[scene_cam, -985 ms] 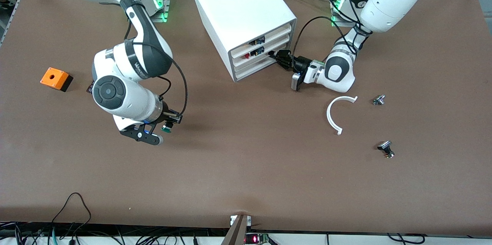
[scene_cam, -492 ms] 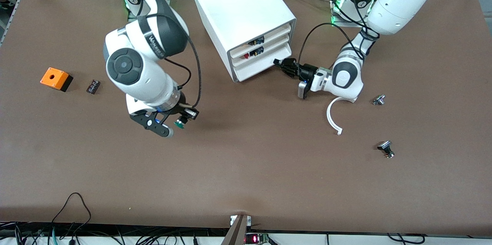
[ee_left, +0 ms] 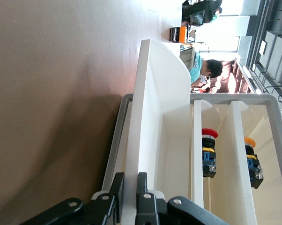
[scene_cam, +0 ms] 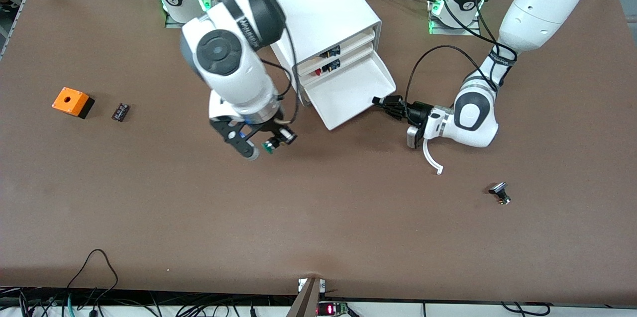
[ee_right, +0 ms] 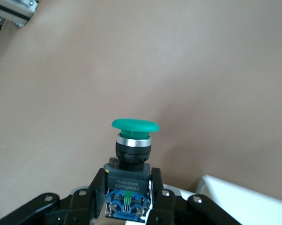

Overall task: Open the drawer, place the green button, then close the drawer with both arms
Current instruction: 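Lower the green button into the drawer while the left gripper withdraws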

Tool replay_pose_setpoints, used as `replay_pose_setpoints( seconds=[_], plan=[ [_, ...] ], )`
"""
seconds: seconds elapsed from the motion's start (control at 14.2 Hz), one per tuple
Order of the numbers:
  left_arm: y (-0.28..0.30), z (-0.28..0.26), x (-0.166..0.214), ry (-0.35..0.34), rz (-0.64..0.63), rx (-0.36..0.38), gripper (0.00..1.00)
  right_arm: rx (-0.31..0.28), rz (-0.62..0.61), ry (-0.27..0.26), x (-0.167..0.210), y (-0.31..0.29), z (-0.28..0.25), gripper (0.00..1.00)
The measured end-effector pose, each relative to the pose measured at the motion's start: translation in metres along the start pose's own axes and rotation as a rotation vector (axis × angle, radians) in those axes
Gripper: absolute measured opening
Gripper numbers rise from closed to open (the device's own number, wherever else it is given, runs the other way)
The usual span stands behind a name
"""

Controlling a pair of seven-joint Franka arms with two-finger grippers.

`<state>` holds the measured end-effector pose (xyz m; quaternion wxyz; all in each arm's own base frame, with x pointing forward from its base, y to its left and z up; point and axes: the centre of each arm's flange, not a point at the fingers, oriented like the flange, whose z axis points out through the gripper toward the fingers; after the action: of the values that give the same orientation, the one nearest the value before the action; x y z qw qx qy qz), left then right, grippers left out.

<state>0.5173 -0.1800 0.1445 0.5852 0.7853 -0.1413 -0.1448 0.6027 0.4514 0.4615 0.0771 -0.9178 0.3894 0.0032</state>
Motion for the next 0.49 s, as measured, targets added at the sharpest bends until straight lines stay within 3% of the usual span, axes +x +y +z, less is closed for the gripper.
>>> replay_pose_setpoints(
  seconds=[0.14,0.49],
  plan=[
    [0.001,-0.007,0.004,0.003,-0.020,0.015,0.19,0.022,0.060,-0.005,-0.035,-0.009,0.017,0.42],
    [-0.001,-0.038,0.005,0.030,-0.108,0.011,0.64,0.060,0.189,-0.023,-0.103,-0.021,0.054,0.42]
  ],
)
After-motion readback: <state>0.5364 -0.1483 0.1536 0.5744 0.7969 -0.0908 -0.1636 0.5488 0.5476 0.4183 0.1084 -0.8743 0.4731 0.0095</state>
